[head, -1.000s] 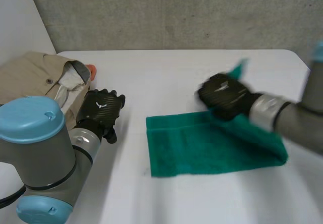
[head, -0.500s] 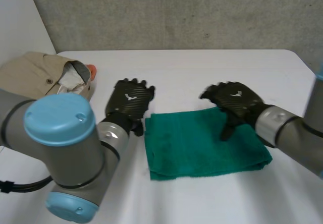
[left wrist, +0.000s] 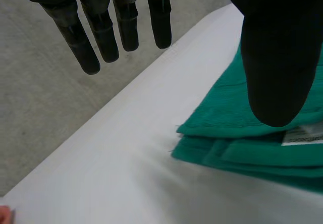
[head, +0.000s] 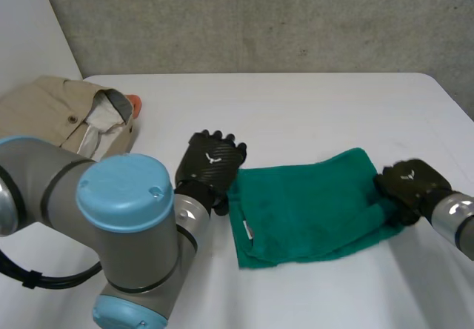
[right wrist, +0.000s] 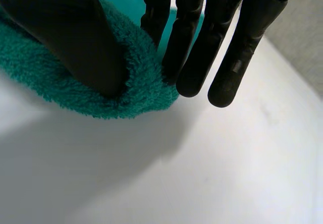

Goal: Fold the laundry.

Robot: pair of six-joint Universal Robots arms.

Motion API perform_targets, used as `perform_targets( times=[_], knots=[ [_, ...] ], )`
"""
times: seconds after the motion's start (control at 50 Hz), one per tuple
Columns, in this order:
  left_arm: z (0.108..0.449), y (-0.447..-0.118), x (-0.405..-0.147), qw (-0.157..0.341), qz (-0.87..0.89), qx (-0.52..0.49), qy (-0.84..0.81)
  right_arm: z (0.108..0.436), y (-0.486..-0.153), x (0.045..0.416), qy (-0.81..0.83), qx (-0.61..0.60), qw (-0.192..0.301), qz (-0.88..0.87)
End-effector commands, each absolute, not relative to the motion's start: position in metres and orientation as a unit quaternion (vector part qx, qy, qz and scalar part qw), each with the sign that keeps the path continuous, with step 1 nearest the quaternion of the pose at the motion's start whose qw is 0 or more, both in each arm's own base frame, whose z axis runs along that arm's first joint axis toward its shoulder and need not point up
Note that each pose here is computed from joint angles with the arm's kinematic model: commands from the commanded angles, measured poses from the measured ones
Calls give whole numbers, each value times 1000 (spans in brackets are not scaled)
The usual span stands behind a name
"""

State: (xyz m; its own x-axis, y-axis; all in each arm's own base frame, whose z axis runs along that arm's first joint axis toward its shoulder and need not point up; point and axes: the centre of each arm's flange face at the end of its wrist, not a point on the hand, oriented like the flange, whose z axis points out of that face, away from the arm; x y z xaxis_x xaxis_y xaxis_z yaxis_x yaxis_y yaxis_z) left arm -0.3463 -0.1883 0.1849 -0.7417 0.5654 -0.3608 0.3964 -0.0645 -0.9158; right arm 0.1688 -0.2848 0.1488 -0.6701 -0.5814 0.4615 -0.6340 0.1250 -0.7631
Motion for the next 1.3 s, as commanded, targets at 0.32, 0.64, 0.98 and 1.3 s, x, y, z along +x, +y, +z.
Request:
perform_targets(
  times=[0.32, 0.64, 0.98, 1.3],
  knots=[
    [210, -210, -312, 31, 661, -295, -689, 166, -168, 331, -596, 556, -132, 564],
    [207, -191, -375, 148, 660, -292, -676, 191, -270, 237, -780, 245, -162, 553],
    [141, -178, -362, 73, 533, -346, -769, 140, -256, 274, -804, 307, -211, 463],
    [186, -190, -354, 99, 570, -323, -749, 165, -252, 262, -778, 349, -134, 505]
  ],
)
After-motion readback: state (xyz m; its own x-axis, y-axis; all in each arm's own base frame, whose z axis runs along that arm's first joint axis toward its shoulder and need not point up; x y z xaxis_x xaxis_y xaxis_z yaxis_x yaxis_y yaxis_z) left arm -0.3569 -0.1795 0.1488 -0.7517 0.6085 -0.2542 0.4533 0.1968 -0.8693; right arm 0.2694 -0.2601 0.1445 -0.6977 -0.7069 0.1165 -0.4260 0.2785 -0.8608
